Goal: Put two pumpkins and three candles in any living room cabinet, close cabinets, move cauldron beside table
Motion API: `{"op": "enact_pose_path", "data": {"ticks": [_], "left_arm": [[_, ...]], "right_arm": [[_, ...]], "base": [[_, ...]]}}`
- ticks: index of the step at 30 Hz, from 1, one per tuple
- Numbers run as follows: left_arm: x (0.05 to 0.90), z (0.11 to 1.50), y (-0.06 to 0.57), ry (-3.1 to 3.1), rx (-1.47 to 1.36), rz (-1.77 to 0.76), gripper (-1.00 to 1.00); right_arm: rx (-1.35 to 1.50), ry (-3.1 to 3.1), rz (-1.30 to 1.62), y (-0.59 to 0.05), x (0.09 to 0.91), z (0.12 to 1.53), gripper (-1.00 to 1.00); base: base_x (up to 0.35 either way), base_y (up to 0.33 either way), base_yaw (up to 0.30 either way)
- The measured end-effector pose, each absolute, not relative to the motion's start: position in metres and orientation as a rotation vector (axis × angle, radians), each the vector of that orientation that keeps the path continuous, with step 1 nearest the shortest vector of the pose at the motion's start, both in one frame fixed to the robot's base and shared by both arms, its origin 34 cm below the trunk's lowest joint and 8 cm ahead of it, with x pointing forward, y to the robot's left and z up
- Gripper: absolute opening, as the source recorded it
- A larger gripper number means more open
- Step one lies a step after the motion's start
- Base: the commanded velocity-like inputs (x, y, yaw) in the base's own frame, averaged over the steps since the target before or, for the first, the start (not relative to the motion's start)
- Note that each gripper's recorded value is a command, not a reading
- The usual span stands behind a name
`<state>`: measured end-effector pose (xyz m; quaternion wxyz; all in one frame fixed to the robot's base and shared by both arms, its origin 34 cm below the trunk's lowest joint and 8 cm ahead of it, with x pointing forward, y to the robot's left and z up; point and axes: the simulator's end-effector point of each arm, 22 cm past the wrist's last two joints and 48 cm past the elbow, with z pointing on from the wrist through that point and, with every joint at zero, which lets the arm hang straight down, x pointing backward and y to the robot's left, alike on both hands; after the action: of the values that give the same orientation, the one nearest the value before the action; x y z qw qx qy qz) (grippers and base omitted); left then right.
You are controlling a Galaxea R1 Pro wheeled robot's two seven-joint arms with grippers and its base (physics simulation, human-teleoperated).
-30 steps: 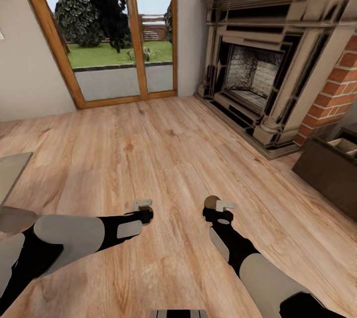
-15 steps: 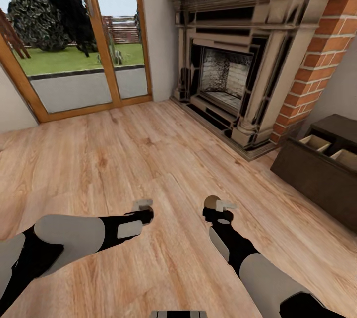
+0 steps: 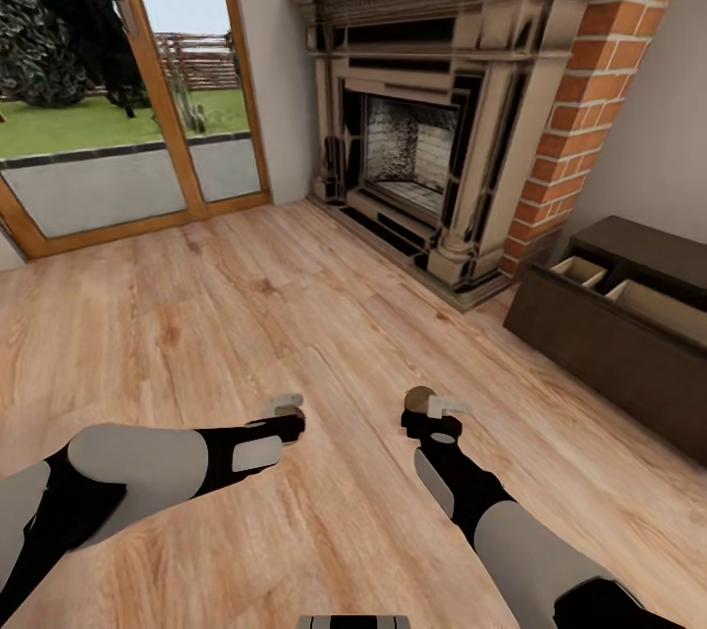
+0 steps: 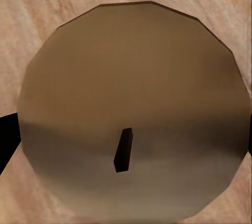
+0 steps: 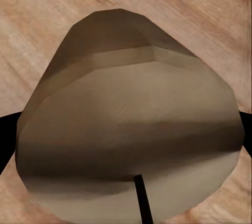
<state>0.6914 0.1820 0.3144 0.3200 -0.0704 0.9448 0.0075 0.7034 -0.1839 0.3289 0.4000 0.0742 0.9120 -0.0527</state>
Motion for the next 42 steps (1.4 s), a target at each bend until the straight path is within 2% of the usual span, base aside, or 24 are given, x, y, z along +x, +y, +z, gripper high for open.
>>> {"op": "enact_pose_path", "data": {"ticks": [4, 14, 27, 42], "left_arm": [[0.692, 0.316, 0.182, 2.480, -0.185, 0.016, -1.00], [0.692, 0.316, 0.182, 2.482, -0.182, 0.016, -1.00], [0.694, 0.322, 0.181, 2.469, -0.183, 0.014, -1.00], [0.697, 0.330, 0.181, 2.454, -0.183, 0.012, -1.00]], "right_arm": [[0.187, 2.305, -0.133, -0.184, 0.704, 0.330, -1.00], [0.193, 2.292, -0.129, -0.183, 0.706, 0.333, -1.00], [0.193, 2.280, -0.130, -0.184, 0.708, 0.339, -1.00], [0.196, 2.266, -0.129, -0.185, 0.710, 0.347, -1.00]], "base": [[0.004, 0.097, -0.213], [0.119, 0.310, -0.032], [0.198, 0.289, -0.258], [0.023, 0.024, -0.271]]}}
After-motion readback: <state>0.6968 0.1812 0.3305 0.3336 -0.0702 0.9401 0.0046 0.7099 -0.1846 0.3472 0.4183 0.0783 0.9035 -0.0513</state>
